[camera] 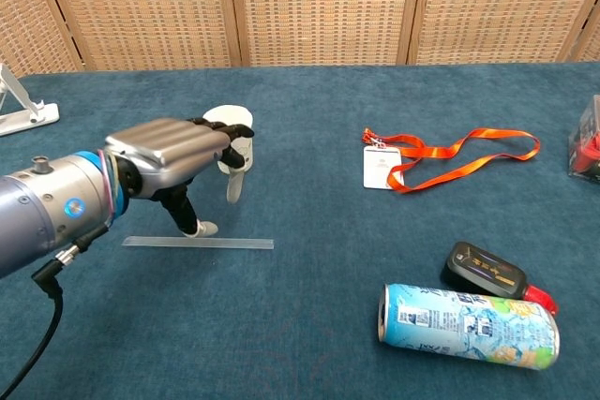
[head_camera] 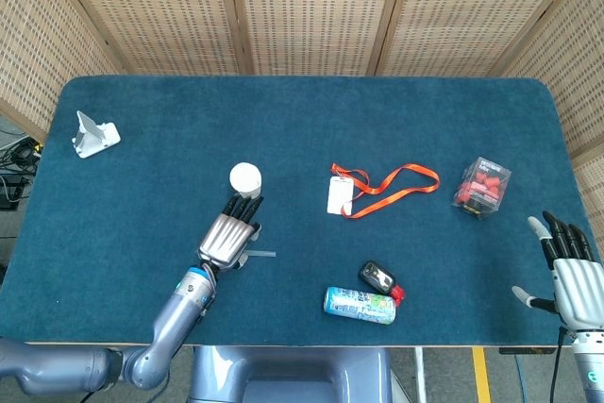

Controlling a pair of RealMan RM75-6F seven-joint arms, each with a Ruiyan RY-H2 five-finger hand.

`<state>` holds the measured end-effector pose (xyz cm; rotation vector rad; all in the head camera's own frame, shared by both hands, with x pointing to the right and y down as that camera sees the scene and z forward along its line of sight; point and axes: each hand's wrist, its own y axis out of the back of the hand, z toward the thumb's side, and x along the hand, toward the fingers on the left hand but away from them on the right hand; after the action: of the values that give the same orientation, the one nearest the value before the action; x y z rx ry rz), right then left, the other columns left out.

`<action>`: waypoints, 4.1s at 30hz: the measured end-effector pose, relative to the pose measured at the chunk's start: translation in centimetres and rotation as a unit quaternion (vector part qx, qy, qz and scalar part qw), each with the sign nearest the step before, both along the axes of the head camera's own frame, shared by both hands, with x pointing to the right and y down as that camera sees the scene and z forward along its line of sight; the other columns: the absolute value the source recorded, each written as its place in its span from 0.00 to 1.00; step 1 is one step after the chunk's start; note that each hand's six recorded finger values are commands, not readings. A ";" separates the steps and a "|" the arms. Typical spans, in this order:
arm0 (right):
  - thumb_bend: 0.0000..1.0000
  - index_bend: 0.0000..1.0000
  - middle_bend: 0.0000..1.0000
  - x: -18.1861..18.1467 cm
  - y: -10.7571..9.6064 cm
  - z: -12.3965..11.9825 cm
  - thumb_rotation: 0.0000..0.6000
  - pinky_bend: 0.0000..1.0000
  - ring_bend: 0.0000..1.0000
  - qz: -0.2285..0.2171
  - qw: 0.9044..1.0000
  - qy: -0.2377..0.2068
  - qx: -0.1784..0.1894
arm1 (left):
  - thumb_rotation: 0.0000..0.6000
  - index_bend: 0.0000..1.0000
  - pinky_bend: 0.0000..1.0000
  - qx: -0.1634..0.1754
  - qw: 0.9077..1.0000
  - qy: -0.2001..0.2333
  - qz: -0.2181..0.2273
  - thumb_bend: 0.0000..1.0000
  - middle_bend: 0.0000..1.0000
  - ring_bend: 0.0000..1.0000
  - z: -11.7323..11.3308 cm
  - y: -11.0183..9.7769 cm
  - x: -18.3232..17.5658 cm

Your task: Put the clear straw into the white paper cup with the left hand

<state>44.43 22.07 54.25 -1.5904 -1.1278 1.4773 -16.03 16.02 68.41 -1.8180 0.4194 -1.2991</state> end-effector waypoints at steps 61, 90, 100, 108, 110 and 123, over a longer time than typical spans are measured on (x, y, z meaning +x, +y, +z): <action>0.04 0.04 0.00 0.3 -0.1 -0.1 1.00 0.00 0.00 0.007 1.000 -0.011 0.000 | 1.00 0.51 0.02 -0.020 0.997 -0.068 0.036 0.37 0.00 0.00 3.8 1.5 1.6; 0.04 0.04 0.00 0.5 -0.4 -0.8 1.00 0.00 0.00 0.012 1.000 -0.020 0.012 | 1.00 0.60 0.02 -0.008 0.999 -0.039 0.020 0.39 0.00 0.00 1.3 0.6 0.6; 0.04 0.04 0.00 0.2 -0.3 -1.1 1.00 0.00 0.00 0.008 1.000 -0.021 0.019 | 1.00 0.61 0.02 0.003 1.000 0.021 -0.018 0.39 0.00 0.00 -3.2 -1.8 -0.6; 0.04 0.04 0.00 0.4 -0.3 -1.2 1.00 0.00 0.00 0.010 1.000 -0.021 0.021 | 1.00 0.61 0.02 -0.009 0.992 0.107 -0.060 0.39 0.00 0.00 -6.9 -4.5 -0.5; 0.04 0.04 0.00 0.5 -0.3 -1.2 1.00 0.00 0.00 0.012 1.000 -0.020 0.020 | 1.00 0.61 0.02 -0.017 0.988 0.132 -0.076 0.39 0.00 0.00 -7.6 -5.2 -0.4; 0.04 0.04 0.00 2.2 -0.8 -0.4 1.00 0.00 0.00 0.040 0.999 -0.007 0.010 | 1.00 0.66 0.01 -0.051 0.950 0.248 -0.182 0.39 0.00 0.00 -8.3 -11.9 -0.6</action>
<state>46.64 21.31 53.83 -1.5601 -1.2226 1.5028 -16.60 4.11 60.15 -2.2286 1.0153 -1.0965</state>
